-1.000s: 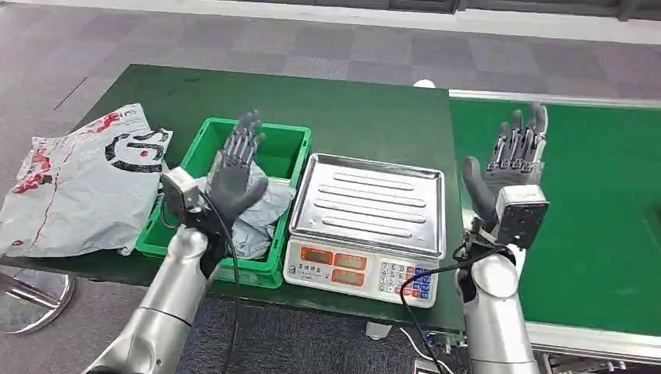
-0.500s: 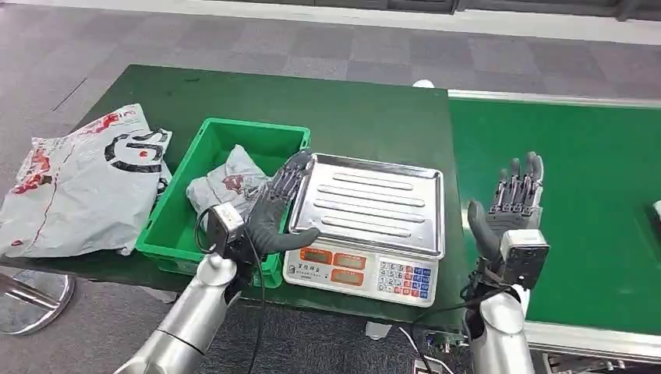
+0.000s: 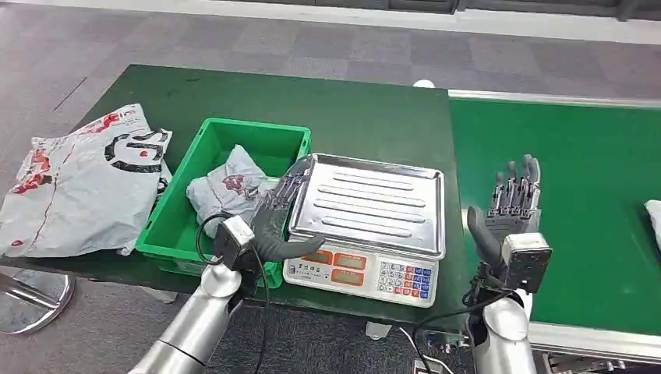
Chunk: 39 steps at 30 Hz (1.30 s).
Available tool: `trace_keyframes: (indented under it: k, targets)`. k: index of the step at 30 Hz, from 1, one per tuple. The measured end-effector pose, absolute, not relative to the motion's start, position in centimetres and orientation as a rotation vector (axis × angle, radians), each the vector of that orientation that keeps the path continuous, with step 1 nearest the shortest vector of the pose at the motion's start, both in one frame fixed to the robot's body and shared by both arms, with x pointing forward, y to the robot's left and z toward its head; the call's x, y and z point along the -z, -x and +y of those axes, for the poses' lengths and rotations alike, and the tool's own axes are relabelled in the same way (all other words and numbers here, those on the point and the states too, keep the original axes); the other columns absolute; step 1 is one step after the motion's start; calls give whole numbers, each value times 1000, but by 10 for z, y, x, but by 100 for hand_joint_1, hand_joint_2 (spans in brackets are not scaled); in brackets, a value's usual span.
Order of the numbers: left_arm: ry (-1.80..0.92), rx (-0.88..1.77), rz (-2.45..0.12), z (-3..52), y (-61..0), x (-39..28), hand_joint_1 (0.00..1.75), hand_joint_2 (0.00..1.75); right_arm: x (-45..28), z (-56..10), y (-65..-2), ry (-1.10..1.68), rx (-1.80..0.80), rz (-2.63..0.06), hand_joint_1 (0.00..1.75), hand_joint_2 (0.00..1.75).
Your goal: Moved the parcel from conveyor to table for the left to box.
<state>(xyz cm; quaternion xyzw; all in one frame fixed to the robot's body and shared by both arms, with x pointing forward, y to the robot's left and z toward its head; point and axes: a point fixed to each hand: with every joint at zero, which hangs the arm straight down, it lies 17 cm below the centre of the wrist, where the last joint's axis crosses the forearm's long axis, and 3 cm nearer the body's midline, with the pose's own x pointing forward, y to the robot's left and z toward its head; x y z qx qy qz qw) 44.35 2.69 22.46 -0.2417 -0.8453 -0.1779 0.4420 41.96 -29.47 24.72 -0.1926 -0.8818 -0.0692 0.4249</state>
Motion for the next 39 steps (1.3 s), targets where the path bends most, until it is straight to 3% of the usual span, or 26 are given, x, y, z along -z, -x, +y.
trace_keyframes:
  k: [7,14,39]
  targets:
    - [550,448,-2107,29,-447,-223,0,175,-244,-294,-422,476,169,-2195,0,175]
    - [748,398,-2013,24,-446,-218,0,175,-241,-292,-428,462,164,-2187,0,175]
    - [672,429,-1985,26,-455,-201,0,175,-228,-291,-429,453,166,-2165,0,175]
